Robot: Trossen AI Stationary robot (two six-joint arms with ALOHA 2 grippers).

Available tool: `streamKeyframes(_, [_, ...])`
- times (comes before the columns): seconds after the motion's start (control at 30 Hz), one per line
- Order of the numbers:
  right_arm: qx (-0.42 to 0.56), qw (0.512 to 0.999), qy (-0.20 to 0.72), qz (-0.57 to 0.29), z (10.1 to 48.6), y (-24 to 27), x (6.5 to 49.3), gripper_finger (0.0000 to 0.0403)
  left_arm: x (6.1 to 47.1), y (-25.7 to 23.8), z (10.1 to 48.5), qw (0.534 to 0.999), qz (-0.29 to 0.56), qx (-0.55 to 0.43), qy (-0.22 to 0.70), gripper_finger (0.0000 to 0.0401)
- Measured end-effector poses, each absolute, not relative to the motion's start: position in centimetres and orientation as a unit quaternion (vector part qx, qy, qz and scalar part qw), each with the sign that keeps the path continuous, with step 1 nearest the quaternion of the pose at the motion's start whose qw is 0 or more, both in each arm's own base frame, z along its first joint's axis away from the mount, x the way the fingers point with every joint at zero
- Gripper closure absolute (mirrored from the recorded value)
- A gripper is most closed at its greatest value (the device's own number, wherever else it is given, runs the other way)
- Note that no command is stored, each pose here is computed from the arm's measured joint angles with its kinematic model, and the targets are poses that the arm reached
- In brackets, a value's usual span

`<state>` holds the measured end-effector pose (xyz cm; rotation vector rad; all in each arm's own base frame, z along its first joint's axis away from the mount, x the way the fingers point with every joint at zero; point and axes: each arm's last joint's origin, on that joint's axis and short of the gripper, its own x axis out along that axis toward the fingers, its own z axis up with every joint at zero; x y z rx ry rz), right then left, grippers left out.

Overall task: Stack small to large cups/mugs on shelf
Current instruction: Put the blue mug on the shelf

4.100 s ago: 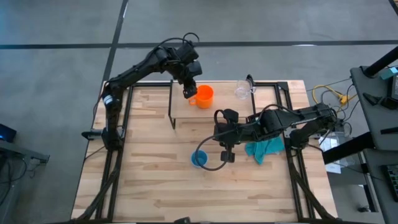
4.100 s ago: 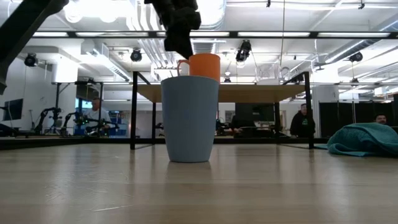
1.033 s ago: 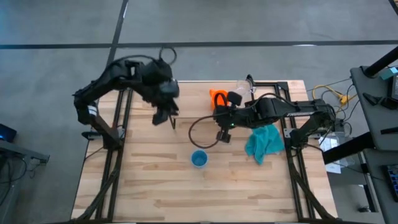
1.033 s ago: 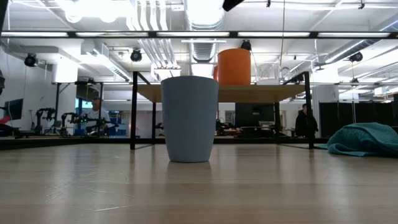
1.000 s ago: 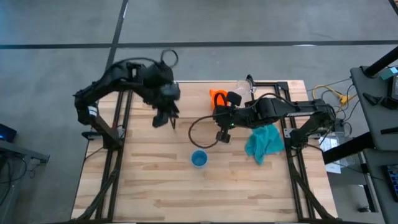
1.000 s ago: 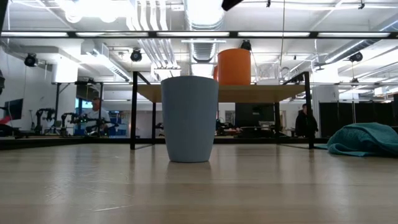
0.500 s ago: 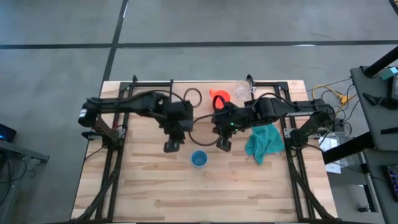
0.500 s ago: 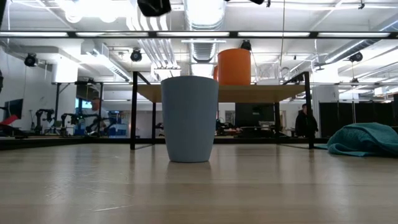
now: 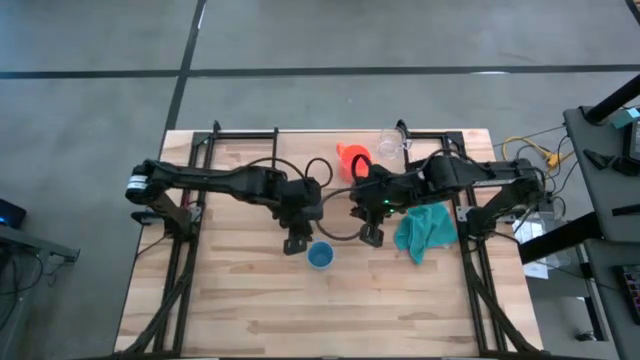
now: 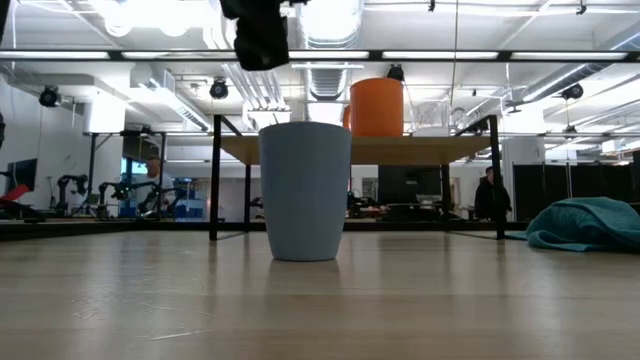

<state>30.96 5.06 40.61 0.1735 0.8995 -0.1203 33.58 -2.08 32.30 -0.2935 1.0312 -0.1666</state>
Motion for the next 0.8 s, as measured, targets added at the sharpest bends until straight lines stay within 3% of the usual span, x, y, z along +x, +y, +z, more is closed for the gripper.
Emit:
streamKeyframes(0.33, [0.039,0.933,0.356,-0.034,44.6,6.9,26.6,0.0365,35.1,-2.1,30.9,0.862,-0.078,-0.139,0.482,0.0318])
streamKeyframes(0.8, [0.004,0.950,0.309,-0.052,44.9,8.7,22.6,0.0365,37.6,-2.2,26.6,0.831,-0.062,-0.156,0.530,0.0318])
